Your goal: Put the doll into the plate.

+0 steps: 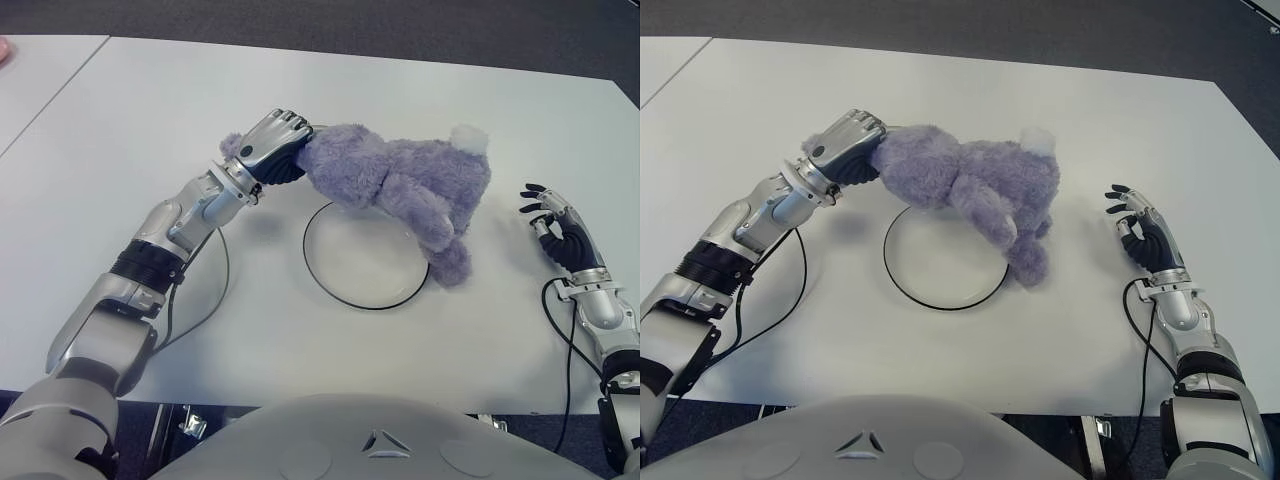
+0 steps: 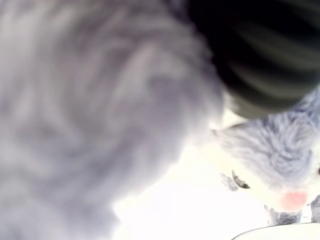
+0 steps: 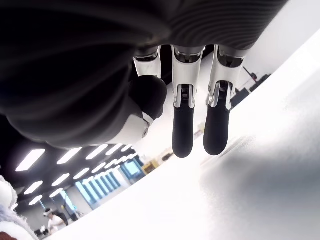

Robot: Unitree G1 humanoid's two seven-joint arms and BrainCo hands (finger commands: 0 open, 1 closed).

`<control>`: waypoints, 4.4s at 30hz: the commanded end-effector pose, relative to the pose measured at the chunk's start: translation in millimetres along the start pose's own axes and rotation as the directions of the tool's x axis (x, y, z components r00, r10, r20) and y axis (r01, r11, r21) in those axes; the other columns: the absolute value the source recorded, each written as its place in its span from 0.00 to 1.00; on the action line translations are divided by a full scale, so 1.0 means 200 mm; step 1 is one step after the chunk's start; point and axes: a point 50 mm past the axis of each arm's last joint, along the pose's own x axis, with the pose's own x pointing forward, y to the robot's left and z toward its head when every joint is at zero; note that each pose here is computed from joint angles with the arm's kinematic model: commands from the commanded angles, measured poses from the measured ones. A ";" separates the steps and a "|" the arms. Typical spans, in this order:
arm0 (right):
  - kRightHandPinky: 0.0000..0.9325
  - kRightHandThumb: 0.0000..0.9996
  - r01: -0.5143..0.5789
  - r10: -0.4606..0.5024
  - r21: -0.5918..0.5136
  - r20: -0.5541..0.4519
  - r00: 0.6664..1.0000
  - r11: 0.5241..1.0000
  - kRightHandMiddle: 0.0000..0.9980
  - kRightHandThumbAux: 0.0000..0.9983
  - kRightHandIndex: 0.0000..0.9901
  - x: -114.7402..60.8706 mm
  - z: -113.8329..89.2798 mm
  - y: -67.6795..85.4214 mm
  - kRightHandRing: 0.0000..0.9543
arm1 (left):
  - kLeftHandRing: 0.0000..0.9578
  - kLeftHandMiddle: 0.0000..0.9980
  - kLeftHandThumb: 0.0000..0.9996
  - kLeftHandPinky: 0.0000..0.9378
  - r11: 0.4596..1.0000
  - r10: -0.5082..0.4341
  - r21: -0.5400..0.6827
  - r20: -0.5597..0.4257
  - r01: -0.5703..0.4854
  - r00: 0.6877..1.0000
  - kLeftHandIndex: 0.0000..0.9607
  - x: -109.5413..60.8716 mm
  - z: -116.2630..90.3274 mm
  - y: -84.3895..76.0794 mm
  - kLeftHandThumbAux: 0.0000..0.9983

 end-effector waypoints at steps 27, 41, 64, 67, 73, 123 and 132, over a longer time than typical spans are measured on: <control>0.45 1.00 -0.207 0.236 0.164 -0.181 0.955 0.964 0.12 0.74 0.19 -0.26 -0.07 0.43 0.33 | 0.72 0.69 0.69 0.77 0.964 0.150 -0.252 0.228 -0.091 0.962 0.44 -0.26 0.19 -0.23 0.71; 0.45 1.00 -0.209 0.239 0.166 -0.187 0.953 0.964 0.12 0.74 0.19 -0.25 -0.07 0.43 0.32 | 0.78 0.73 0.69 0.84 0.974 0.164 -0.203 0.307 -0.104 0.938 0.44 -0.26 0.22 -0.24 0.71; 0.45 1.00 -0.202 0.236 0.175 -0.198 0.951 0.964 0.12 0.74 0.19 -0.26 -0.07 0.44 0.32 | 0.71 0.65 0.69 0.77 0.982 0.105 -0.178 0.203 -0.069 0.974 0.44 -0.24 0.16 -0.29 0.71; 0.45 1.00 -0.205 0.238 0.175 -0.199 0.951 0.963 0.12 0.74 0.19 -0.26 -0.07 0.45 0.32 | 0.74 0.66 0.69 0.82 0.977 0.084 -0.207 0.154 -0.050 0.984 0.44 -0.23 0.14 -0.31 0.71; 0.45 1.00 -0.211 0.244 0.177 -0.196 0.950 0.961 0.12 0.74 0.19 -0.27 -0.07 0.45 0.32 | 0.78 0.68 0.70 0.87 0.982 0.040 -0.190 0.105 -0.019 0.994 0.44 -0.18 0.09 -0.31 0.70; 0.45 1.00 -0.194 0.239 0.226 -0.195 0.951 0.955 0.12 0.74 0.20 -0.30 -0.07 0.46 0.31 | 0.93 0.88 0.73 0.95 0.995 0.018 -0.099 -0.001 -0.018 1.000 0.46 0.00 -0.03 -0.33 0.70; 0.45 1.00 -0.194 0.242 0.235 -0.198 0.950 0.952 0.13 0.74 0.21 -0.30 -0.07 0.46 0.31 | 0.94 0.90 0.73 0.95 0.996 0.041 -0.076 0.051 -0.038 0.998 0.46 -0.02 -0.02 -0.31 0.70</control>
